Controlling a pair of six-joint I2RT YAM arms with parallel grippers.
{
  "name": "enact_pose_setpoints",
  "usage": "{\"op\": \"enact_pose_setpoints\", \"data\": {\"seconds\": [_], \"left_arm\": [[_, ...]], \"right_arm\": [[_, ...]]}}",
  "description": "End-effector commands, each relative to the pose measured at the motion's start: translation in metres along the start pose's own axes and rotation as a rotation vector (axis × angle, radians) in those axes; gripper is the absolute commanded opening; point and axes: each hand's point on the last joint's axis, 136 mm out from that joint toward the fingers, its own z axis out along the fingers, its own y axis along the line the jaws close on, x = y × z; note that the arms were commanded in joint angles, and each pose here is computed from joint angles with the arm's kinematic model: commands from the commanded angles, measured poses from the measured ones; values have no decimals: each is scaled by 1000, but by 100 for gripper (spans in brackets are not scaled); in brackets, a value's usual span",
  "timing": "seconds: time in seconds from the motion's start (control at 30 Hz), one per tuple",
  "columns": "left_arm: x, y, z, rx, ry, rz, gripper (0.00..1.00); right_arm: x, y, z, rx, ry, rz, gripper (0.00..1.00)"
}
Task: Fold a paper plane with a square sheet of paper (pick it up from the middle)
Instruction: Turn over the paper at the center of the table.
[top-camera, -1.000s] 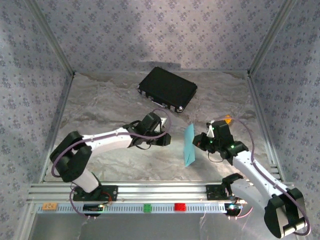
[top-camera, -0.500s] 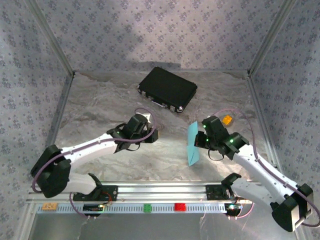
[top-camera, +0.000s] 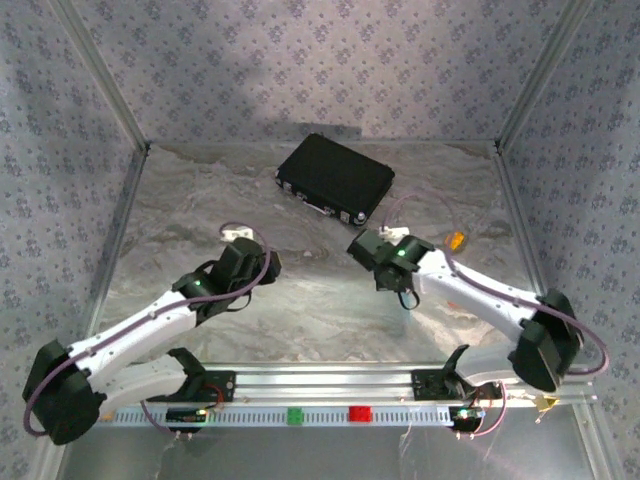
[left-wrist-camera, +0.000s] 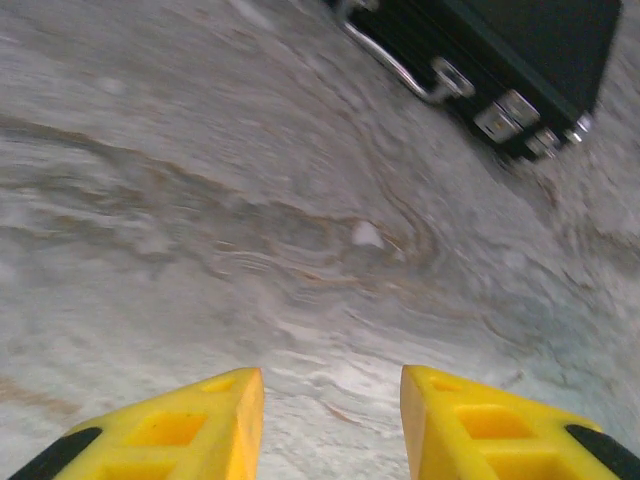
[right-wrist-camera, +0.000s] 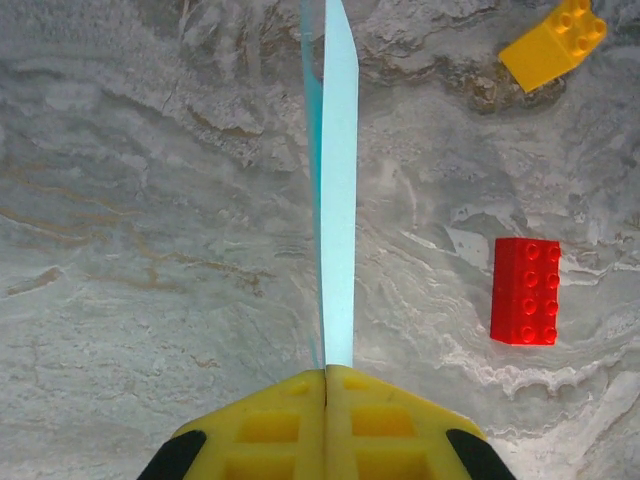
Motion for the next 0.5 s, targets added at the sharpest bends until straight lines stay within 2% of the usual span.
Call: {"op": "enact_pose_setpoints", "data": {"seconds": [0.0, 0.23, 0.33, 0.47], "left_arm": [[-9, 49, -18, -212, -74, -59, 40], [-17, 65, -38, -237, -134, -83, 42], [-17, 67, -40, -229, -140, -88, 42], [-14, 63, -38, -207, -119, -75, 41]], "right_arm": [[-8, 20, 4, 25, -21, -37, 4], [-10, 111, 18, -104, 60, -137, 6], [-6, 153, 20, -222, 112, -154, 8], [-5, 193, 14, -416, 160, -109, 16]]}}
